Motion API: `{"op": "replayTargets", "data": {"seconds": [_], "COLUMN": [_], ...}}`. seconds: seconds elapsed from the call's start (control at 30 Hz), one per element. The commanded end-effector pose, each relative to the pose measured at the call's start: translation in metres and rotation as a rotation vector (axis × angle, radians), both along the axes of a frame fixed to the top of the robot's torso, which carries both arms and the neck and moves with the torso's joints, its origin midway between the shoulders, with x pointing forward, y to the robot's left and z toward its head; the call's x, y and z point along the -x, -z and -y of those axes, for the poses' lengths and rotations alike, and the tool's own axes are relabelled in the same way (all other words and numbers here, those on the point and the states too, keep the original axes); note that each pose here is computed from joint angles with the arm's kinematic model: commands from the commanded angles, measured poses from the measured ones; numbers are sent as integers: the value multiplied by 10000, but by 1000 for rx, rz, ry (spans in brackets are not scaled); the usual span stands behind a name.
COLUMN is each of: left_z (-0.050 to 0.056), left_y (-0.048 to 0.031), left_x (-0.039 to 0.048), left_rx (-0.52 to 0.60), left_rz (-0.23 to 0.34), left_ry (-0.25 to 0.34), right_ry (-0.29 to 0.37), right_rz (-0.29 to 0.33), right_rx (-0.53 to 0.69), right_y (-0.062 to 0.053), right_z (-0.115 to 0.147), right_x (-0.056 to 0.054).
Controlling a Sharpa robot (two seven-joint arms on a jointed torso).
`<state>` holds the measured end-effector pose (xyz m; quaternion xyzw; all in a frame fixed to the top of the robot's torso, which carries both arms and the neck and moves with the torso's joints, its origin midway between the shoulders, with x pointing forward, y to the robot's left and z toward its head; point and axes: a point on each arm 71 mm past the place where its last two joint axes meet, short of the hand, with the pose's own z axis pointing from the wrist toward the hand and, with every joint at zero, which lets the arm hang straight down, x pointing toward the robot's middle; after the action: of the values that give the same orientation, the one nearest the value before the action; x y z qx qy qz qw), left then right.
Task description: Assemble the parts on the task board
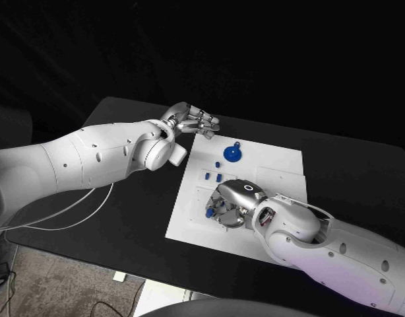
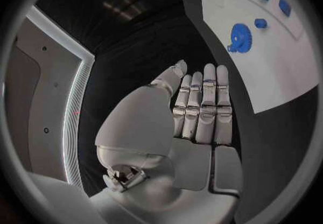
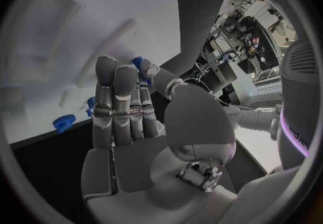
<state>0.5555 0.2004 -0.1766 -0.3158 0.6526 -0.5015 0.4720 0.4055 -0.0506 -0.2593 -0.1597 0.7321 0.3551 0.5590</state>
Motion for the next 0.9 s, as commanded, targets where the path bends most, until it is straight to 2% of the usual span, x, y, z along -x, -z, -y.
{"op": "replayTargets", "data": {"seconds": [0.03, 0.9], "left_z": [23, 24], "left_y": [-11, -7], "left_x": [5, 5], "left_rx": [6, 5], "left_rz": [0, -4], "left_ry": [16, 20], "right_ry": [-10, 18], "right_rz": [0, 1], "right_rx": [13, 52], "right_y": [8, 70], "right_z": [-15, 18], "right_x": [14, -37]}}
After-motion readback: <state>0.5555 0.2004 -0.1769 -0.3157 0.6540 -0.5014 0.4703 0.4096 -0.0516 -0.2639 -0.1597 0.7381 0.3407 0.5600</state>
